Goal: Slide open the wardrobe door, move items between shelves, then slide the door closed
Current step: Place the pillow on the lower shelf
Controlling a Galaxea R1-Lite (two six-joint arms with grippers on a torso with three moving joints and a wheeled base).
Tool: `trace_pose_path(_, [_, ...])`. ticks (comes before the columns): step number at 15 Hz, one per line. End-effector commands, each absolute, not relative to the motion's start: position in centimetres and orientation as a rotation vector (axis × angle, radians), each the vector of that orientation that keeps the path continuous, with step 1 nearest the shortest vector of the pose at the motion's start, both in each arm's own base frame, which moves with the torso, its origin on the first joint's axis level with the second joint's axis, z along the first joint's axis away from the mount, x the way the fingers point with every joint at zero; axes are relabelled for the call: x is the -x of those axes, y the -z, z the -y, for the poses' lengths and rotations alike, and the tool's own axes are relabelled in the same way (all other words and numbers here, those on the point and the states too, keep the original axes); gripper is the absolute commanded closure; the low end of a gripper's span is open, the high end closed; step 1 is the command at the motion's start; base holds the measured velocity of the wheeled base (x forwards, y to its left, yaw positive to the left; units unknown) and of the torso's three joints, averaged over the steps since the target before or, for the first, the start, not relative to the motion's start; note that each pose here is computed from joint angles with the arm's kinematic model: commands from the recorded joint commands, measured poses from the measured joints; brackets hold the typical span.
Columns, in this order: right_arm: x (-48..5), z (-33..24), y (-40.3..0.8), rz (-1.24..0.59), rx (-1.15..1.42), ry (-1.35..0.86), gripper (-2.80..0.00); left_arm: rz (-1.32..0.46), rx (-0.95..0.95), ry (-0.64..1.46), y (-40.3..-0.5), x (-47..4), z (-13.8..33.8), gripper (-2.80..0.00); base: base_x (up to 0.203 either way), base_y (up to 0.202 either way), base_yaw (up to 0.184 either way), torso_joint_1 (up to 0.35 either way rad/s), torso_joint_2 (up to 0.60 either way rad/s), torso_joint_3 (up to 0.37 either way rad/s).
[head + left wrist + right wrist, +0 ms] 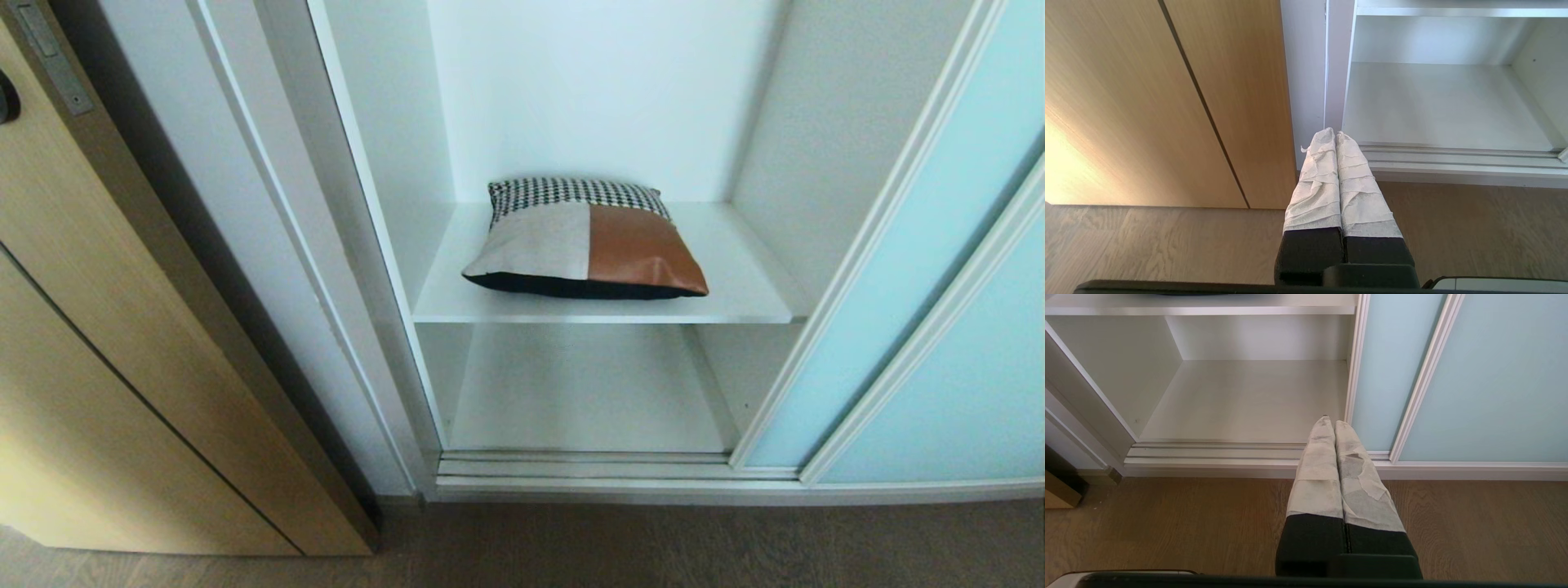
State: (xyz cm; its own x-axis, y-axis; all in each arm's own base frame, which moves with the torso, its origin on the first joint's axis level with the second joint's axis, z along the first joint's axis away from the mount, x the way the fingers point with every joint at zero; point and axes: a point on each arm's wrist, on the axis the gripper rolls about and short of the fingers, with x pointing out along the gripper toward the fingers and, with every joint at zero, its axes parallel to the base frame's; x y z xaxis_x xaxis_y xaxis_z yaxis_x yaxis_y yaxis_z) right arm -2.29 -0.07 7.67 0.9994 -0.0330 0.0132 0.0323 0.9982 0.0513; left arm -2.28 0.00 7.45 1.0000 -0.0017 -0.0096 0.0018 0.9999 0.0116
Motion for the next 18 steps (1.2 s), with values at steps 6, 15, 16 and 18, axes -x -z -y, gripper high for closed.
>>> trace_pose_path(6, [2.27, 0.07, -7.65, 0.012, -0.051, 0.033, 0.00, -0.012, -0.012, 0.002, -7.41, 2.26, 0.00, 0.00, 0.000, 0.000, 0.000, 0.000, 0.00, 0.000])
trace_pose_path(15, [2.28, 0.06, -7.58, 0.008, 0.020, 0.025, 0.00, -0.012, -0.011, 0.000, -7.41, 2.26, -0.01, 0.00, 0.000, 0.000, 0.000, 0.000, 0.00, 0.000])
trace_pose_path(16, [2.28, 0.05, -7.58, 0.008, 0.025, 0.024, 0.00, -0.012, -0.012, 0.001, -7.41, 2.26, 0.00, 0.00, 0.000, 0.000, 0.000, 0.000, 0.00, 0.000])
trace_pose_path(18, [2.39, 0.06, -7.94, 0.018, 0.040, 0.026, 0.00, -0.012, -0.011, 0.002, -7.41, 2.26, 0.00, 0.00, 0.000, 0.000, 0.000, 0.000, 0.00, 0.000])
